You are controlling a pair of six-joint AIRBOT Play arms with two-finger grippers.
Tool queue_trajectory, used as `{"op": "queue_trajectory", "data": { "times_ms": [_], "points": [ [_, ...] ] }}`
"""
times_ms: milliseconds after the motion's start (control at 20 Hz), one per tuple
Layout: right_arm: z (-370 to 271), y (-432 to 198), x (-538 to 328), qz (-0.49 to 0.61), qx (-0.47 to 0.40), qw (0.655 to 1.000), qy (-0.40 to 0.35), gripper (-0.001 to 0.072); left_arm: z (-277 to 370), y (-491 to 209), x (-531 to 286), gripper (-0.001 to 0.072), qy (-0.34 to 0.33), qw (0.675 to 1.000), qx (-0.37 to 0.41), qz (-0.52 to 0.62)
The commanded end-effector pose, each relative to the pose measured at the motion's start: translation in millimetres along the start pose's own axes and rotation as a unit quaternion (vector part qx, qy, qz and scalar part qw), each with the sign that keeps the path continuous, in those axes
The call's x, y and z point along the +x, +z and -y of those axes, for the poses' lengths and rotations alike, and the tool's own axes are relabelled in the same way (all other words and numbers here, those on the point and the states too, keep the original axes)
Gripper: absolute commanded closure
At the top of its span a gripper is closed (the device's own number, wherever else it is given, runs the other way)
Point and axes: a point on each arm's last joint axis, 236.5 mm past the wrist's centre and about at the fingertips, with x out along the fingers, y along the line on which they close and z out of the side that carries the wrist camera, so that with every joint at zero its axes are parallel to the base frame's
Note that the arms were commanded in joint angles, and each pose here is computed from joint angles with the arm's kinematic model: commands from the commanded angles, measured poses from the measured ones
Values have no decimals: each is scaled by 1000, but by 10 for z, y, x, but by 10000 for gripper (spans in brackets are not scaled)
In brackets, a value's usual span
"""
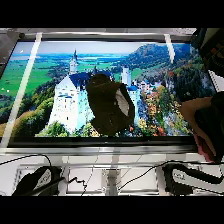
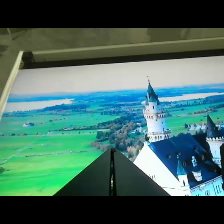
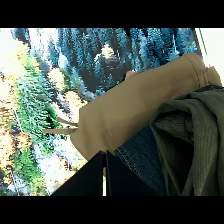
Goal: Fold the clothes and pants, and hang the long-sleeved shirts on hangers.
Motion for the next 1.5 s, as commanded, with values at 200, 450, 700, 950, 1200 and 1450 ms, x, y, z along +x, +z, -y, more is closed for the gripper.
{"op": "queue_trajectory", "data": {
  "times_ms": [200, 450, 700, 950, 1200, 1450],
  "points": [
    [-3, 0, -4, 0, 0, 1000, 0, 659, -5, 0, -2, 687, 1, 1000, 0, 0],
    [-3, 0, -4, 0, 0, 1000, 0, 659, -5, 0, -2, 687, 1, 1000, 0, 0],
    [-3, 0, -4, 0, 0, 1000, 0, 659, 9, 5, -2, 687, -2, 1000, -2, 1],
    [-3, 0, -4, 0, 0, 1000, 0, 659, 108, 22, 2, 677, -23, 1000, -16, 4],
    [-16, 32, -4, 7, 0, 1000, 3, 660, 327, -590, 183, 469, -72, 989, -52, -119],
    [-708, 192, -104, 40, 4, 988, 150, 659, 880, -1342, 503, 462, -180, 949, -129, -225]
  ]
}}
